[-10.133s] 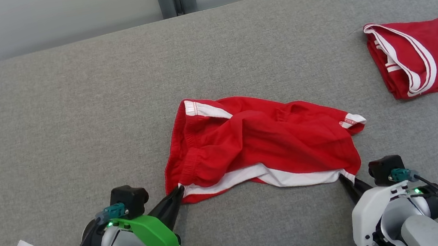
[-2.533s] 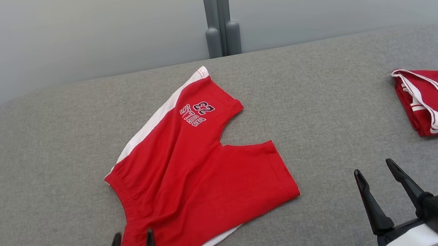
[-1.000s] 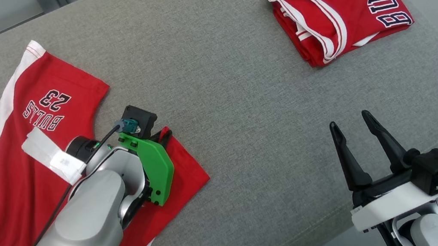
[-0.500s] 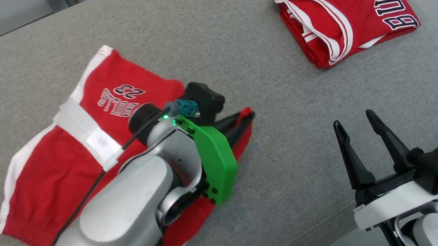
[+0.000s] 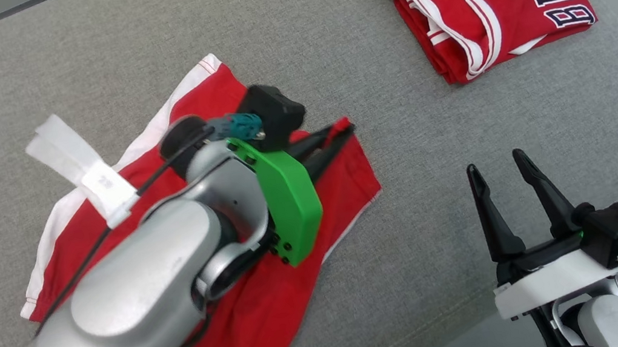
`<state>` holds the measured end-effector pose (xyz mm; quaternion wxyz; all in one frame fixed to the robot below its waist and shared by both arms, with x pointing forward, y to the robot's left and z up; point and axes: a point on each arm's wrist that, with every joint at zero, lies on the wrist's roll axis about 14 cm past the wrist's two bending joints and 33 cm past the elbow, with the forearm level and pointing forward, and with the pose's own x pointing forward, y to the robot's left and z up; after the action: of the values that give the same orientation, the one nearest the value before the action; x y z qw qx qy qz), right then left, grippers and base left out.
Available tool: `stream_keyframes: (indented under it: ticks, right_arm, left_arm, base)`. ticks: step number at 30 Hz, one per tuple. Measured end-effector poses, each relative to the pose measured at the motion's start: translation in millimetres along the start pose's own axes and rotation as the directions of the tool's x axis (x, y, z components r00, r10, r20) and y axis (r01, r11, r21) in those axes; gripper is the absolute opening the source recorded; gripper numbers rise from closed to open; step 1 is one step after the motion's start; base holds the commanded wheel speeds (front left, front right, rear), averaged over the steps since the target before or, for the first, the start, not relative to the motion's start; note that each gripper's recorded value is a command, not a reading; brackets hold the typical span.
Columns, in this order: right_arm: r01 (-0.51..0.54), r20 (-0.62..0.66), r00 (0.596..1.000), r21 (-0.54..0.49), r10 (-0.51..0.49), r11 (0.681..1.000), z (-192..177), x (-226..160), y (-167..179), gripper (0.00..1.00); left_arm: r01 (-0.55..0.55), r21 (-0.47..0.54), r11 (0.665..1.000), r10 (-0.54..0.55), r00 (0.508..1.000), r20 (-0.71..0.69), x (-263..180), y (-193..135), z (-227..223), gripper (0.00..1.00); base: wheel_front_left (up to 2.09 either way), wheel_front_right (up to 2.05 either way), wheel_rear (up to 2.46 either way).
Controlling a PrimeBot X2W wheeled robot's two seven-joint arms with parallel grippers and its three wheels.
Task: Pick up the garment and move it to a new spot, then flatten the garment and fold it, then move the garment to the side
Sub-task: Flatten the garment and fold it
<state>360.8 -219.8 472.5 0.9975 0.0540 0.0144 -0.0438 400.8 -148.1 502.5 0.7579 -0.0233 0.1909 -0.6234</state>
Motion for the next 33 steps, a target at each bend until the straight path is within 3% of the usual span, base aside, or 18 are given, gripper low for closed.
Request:
stream_keyframes:
  ticks: [7, 18, 19, 20, 21, 22, 27, 33]
  right_arm:
    - [-0.026, -0.019, 0.999, 0.004, 0.026, 1.0, -6, 8, 8, 1.0]
    - [-0.002, -0.054, 0.999, -0.005, 0.002, 1.0, -15, 3, 2, 1.0]
    - [0.0, -0.054, 0.999, -0.006, 0.0, 1.0, -16, 3, 1, 1.0]
    - [0.0, -0.054, 0.999, -0.006, -0.001, 1.0, -16, 2, 1, 1.0]
    - [0.0, -0.055, 0.998, -0.006, 0.0, 1.0, -16, 2, 1, 1.0]
    - [-0.003, -0.055, 0.998, -0.006, 0.003, 1.0, -16, 2, 2, 1.0]
    - [-0.032, -0.042, 0.999, -0.015, 0.031, 0.999, -13, 6, 10, 1.0]
    - [-0.064, 0.011, 0.998, -0.039, 0.065, 0.997, 2, 14, 17, 1.0]
  left_arm:
    - [-0.21, 0.124, 0.97, 0.217, 0.975, -0.046, 2, 87, -15, 0.0]
    - [-0.286, 0.266, 0.921, 0.319, 0.943, -0.091, 7, 139, -55, 0.0]
    - [-0.293, 0.264, 0.919, 0.324, 0.942, -0.083, 7, 141, -56, 0.11]
    - [-0.299, 0.261, 0.918, 0.327, 0.942, -0.071, 7, 141, -56, 0.39]
    - [-0.306, 0.258, 0.917, 0.33, 0.942, -0.058, 7, 142, -55, 0.76]
    - [-0.308, 0.255, 0.916, 0.33, 0.943, -0.048, 7, 141, -54, 1.0]
    - [-0.345, 0.219, 0.913, 0.341, 0.938, 0.058, 3, 136, -37, 1.0]
    - [-0.443, 0.118, 0.889, 0.409, 0.882, 0.233, -19, 137, 3, 1.0]
  base:
    - [0.0, 0.0, 0.0]
    - [0.0, 0.0, 0.0]
    - [0.0, 0.0, 0.0]
    - [0.0, 0.0, 0.0]
    - [0.0, 0.0, 0.0]
    - [0.0, 0.0, 0.0]
    - [0.0, 0.0, 0.0]
    - [0.0, 0.0, 0.0]
